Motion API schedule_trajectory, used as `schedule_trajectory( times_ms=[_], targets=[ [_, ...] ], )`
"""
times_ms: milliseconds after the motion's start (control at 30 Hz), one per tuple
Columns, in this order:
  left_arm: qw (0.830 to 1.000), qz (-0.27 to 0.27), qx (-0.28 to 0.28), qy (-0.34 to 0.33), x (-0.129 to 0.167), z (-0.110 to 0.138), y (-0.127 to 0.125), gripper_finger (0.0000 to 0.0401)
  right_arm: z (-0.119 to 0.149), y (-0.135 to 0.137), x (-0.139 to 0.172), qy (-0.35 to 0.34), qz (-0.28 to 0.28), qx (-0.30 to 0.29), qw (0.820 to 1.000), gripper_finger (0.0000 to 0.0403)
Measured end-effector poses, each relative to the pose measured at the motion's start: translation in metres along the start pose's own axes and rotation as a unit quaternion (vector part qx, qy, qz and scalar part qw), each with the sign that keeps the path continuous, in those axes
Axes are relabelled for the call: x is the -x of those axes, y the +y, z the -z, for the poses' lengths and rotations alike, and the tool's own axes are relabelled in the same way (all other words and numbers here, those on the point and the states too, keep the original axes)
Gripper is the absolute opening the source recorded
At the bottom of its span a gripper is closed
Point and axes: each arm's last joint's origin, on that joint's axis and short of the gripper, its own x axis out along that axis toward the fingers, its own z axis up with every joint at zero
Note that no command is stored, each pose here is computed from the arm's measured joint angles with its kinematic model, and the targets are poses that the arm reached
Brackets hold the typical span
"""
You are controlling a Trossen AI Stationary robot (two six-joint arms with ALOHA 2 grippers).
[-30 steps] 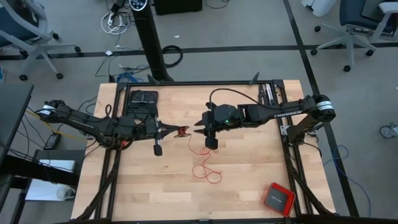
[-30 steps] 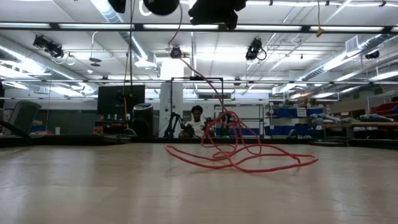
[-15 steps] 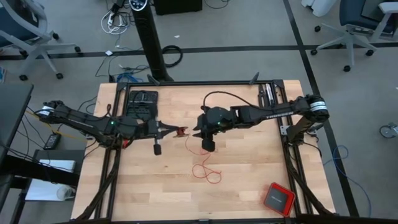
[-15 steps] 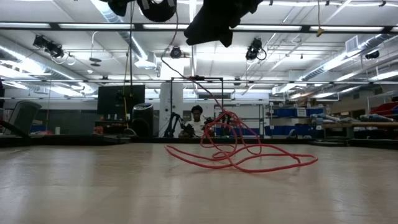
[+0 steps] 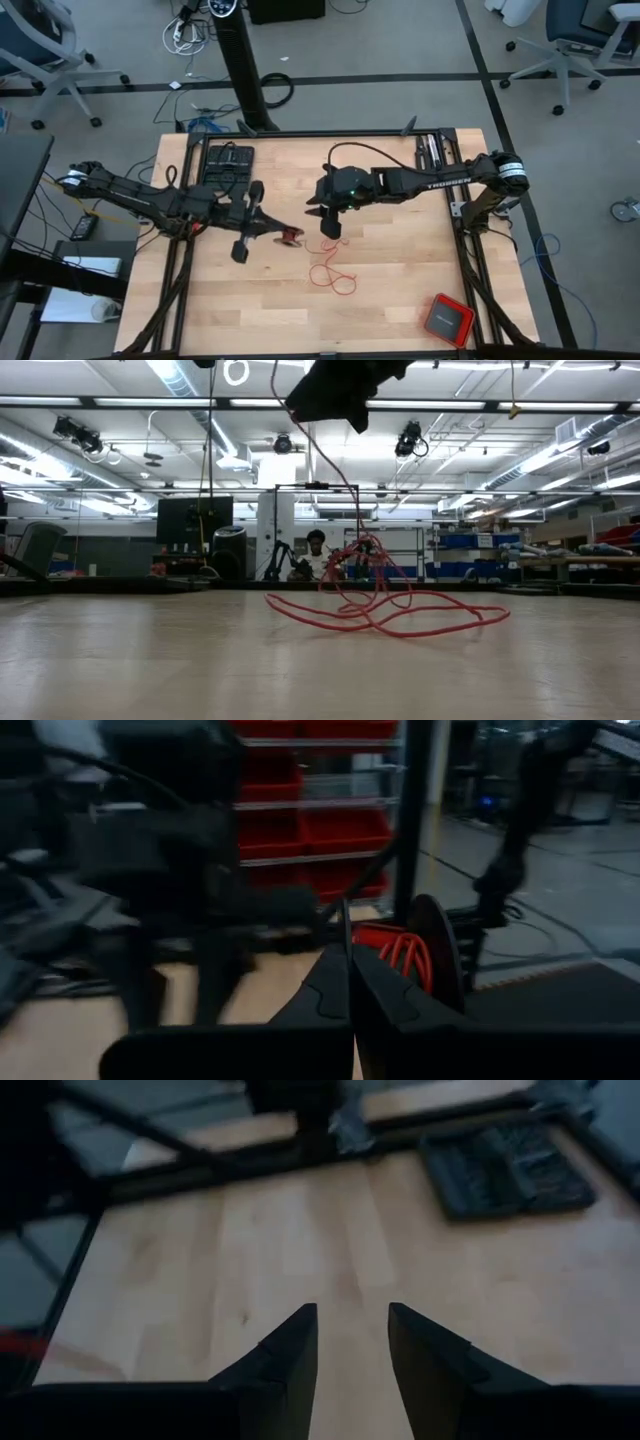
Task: Coil cords
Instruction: Uncoil the red wire from the spool
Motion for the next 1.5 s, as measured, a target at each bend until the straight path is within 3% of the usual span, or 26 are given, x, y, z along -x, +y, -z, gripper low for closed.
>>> schedule_trajectory(
  times_ms=[267,500,600,933,1200,1367,1500],
  targets=[
    [1.0,0.022,0.017,0.001,0.001,0.0,-0.008,0.0,-0.003,-0.001,0.0,-0.018,0.027,0.001,0.999,0.0122],
    [1.0,-0.014,0.012,0.001,0.001,0.0,-0.01,0.0,0.003,0.0,0.002,0.014,0.013,-0.019,1.0,0.0122],
    [1.0,-0.012,0.014,0.013,0.002,0.003,-0.014,0.0,0.008,0.014,0.003,0.029,0.005,-0.027,0.999,0.0122],
    [0.997,-0.078,0.009,0.008,0.005,0.002,-0.026,0.0,0.03,0.075,0.012,0.012,0.054,0.061,0.997,0.0122],
    [0.996,-0.091,0.01,-0.006,0.003,0.001,-0.029,0.0,0.029,0.068,0.007,-0.004,0.034,0.06,0.998,0.0121],
    [0.995,-0.096,-0.002,-0.007,0.004,0.0,-0.031,0.0,0.051,0.048,-0.009,-0.03,-0.008,0.05,0.998,0.0119],
    [0.995,-0.096,-0.014,-0.005,0.005,0.001,-0.034,0.0,0.07,0.029,-0.017,-0.03,0.0,0.031,0.999,0.0118]
  ],
)
